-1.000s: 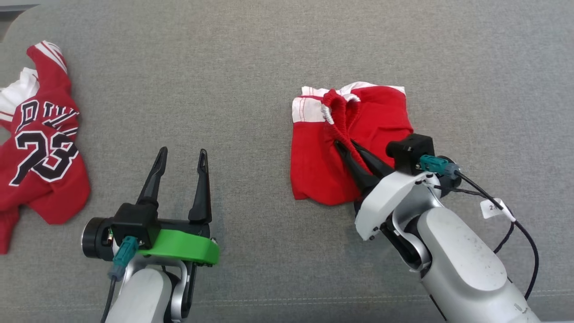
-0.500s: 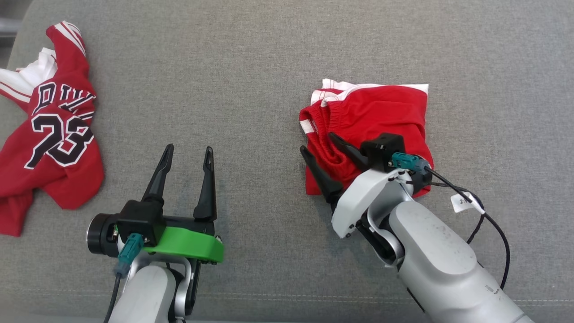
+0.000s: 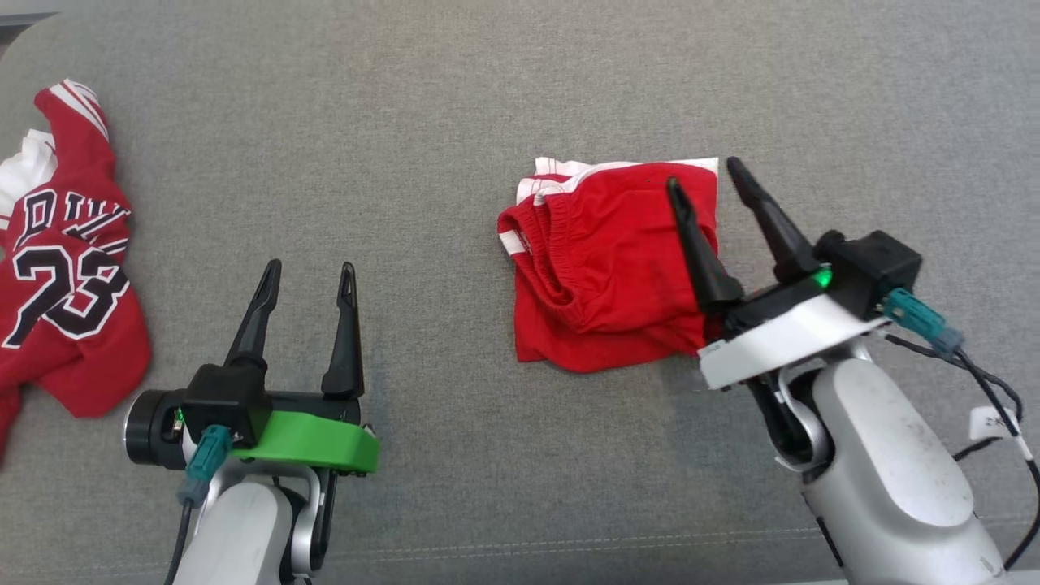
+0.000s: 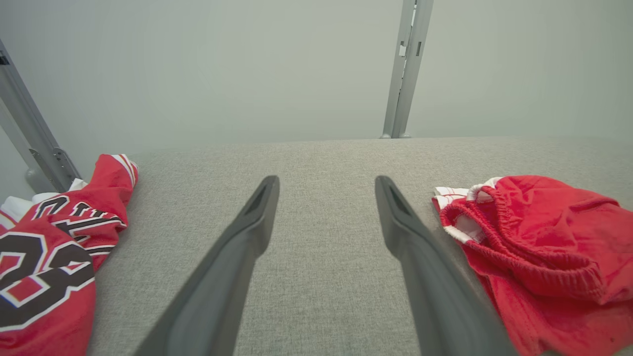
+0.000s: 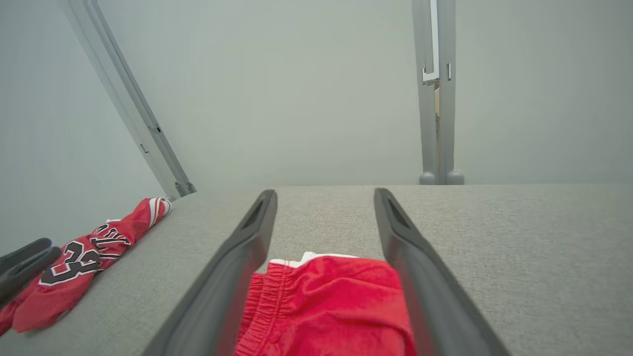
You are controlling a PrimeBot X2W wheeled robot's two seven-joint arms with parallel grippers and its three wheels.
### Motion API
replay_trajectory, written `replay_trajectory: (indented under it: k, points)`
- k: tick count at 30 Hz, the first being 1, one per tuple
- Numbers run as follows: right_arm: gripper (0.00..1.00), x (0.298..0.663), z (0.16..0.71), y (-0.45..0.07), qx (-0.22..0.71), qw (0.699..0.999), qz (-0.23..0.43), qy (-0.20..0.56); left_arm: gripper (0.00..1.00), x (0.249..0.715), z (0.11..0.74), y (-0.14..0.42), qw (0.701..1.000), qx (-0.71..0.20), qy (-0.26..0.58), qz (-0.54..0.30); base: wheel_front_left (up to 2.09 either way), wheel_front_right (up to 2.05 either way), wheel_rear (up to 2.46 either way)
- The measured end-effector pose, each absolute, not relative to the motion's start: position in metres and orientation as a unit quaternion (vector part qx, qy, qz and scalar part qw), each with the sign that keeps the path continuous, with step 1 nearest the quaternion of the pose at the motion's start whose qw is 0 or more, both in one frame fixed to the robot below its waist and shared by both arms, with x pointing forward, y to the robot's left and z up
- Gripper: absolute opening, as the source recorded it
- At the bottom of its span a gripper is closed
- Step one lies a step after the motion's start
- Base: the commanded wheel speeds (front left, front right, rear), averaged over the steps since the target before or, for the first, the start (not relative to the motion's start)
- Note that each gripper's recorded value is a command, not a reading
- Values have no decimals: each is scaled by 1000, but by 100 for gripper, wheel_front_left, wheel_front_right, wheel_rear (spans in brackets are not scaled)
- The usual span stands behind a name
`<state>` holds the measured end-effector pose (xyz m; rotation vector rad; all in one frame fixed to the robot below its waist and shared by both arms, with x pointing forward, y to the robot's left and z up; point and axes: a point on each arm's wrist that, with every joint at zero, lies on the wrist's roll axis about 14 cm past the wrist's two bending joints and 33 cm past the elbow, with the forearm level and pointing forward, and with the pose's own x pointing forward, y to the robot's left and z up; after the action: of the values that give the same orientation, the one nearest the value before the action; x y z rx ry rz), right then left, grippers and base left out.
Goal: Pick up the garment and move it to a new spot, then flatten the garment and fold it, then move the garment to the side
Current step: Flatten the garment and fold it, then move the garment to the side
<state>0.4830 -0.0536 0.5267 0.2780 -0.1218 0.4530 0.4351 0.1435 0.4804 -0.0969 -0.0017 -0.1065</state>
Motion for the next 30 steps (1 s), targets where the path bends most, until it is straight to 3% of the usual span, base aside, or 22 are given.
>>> replay_trajectory:
  k: [5, 11, 22, 30]
  points:
    - [100, 475, 530, -117, 101, 982, 141, -79, 100, 437, 488, 141, 997, -43, -12, -60, 0, 0, 0]
    - [100, 453, 520, -157, 59, 992, 93, -56, 100, 433, 497, 137, 997, -40, -19, -67, 0, 0, 0]
    - [100, 419, 501, -179, 34, 997, 63, -11, 100, 423, 502, 136, 997, -41, -20, -67, 0, 0, 0]
    - [100, 418, 498, -177, 30, 997, 66, -3, 100, 422, 503, 139, 997, -38, -19, -62, 0, 0, 0]
